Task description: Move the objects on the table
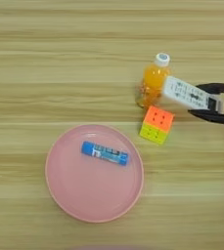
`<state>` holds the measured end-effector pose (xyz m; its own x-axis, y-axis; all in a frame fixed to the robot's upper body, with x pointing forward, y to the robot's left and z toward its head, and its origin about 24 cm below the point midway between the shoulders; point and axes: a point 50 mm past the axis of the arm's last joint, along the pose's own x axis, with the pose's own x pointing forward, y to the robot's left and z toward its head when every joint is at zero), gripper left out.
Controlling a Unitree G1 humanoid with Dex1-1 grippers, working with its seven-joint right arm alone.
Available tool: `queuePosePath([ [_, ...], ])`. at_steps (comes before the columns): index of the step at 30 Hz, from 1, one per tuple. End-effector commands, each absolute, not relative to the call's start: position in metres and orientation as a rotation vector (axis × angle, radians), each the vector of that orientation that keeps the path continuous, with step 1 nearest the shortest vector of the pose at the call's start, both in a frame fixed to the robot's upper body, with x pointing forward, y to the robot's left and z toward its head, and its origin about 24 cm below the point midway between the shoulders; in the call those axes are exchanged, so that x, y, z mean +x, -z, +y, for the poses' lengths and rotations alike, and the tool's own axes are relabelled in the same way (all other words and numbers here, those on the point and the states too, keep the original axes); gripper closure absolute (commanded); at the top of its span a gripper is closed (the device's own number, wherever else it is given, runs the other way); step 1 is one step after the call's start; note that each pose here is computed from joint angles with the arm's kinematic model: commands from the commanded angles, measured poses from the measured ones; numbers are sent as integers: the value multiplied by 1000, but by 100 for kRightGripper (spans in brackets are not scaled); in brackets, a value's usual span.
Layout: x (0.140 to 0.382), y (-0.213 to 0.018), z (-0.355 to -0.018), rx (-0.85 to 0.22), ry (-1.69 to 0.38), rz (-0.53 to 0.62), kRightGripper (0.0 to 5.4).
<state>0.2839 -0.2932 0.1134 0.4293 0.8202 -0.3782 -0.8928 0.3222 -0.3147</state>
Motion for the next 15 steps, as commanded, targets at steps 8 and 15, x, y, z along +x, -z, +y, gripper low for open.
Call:
queuePosePath([
  [8,301,-140,-319,-665,-958,159,251],
  [15,301,-125,-323,-671,-936,229,251],
])
